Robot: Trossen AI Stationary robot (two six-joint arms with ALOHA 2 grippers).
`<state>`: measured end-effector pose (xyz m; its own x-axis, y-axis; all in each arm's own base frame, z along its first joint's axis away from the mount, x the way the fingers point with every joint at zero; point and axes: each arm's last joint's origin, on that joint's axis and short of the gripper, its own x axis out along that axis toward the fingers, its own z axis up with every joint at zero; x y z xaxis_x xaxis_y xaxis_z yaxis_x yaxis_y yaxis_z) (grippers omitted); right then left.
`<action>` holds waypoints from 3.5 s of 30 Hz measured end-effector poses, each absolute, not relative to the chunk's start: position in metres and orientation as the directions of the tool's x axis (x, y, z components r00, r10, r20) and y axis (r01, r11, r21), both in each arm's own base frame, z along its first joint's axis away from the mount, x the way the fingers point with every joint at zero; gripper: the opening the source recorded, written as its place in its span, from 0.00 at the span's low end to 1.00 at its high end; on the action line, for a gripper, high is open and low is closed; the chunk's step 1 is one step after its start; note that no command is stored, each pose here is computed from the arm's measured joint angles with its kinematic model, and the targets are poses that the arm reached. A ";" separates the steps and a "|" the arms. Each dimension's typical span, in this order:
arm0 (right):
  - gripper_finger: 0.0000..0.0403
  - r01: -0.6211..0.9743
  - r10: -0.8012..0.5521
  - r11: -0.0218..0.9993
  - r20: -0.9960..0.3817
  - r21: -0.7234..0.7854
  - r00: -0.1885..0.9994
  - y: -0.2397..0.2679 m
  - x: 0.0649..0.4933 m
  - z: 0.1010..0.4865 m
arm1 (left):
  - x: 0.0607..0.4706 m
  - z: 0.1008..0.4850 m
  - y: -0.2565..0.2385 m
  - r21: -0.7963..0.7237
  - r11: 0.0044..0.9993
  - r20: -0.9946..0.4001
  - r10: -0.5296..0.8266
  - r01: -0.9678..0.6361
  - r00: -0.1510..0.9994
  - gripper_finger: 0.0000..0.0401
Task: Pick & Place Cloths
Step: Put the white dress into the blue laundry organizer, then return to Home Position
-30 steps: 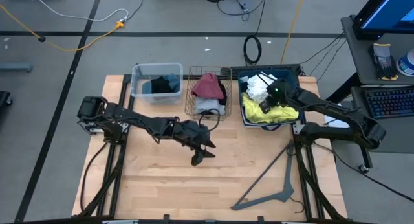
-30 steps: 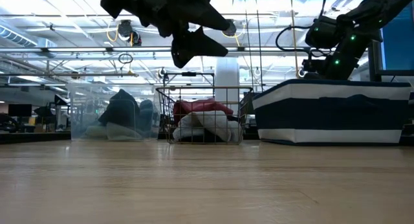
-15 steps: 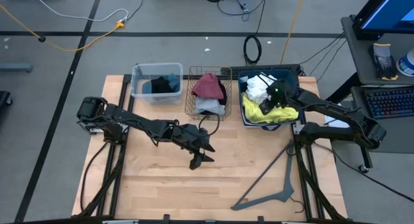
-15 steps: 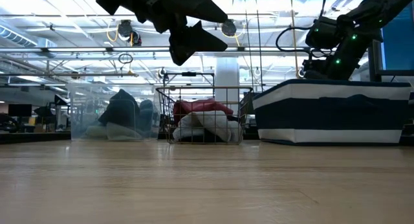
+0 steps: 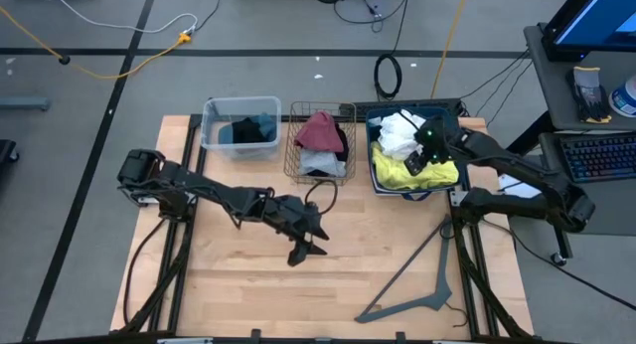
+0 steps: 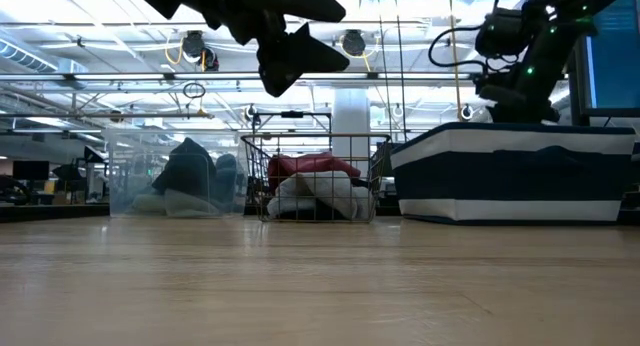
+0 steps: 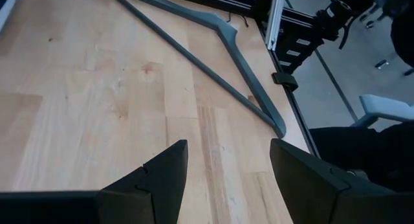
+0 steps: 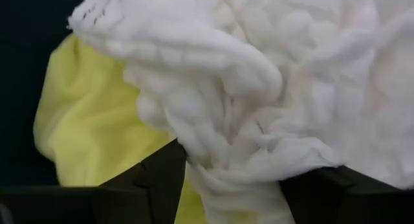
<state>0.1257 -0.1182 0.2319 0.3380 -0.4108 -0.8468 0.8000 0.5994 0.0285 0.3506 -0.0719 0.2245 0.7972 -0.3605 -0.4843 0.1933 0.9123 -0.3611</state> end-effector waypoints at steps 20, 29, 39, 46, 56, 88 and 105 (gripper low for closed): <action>0.55 0.793 -0.286 0.585 -0.872 0.170 0.398 -0.108 0.121 0.264 | 0.349 0.223 -0.077 -0.341 0.915 -0.500 -0.370 0.215 0.783 0.56; 0.55 0.751 -0.281 0.606 -0.813 0.261 0.510 -0.099 0.114 0.284 | 0.348 0.221 -0.076 -0.292 0.925 -0.519 -0.368 0.244 0.772 0.56; 0.55 0.767 -0.268 0.580 -0.826 0.273 0.497 -0.080 0.093 0.289 | 0.345 0.225 -0.069 -0.272 0.933 -0.533 -0.350 0.236 0.770 0.56; 0.55 0.692 -0.223 0.625 -0.767 0.362 0.602 -0.065 0.081 0.297 | 0.328 0.240 -0.059 -0.230 0.952 -0.499 -0.293 0.202 0.816 0.56; 0.55 0.521 -0.169 0.733 -0.625 0.438 0.762 -0.039 0.059 0.310 | 0.247 0.237 -0.048 -0.257 0.945 -0.263 -0.270 0.203 0.926 0.56; 0.02 0.170 -0.144 0.970 -0.155 0.173 0.977 -0.007 0.032 0.344 | 0.131 0.165 -0.022 -0.137 0.967 -0.022 -0.221 0.216 0.975 0.56; 0.00 0.170 -0.147 0.960 -0.115 0.221 0.982 -0.047 0.076 0.270 | 0.131 0.160 -0.009 -0.159 0.983 -0.080 -0.107 0.093 0.991 0.56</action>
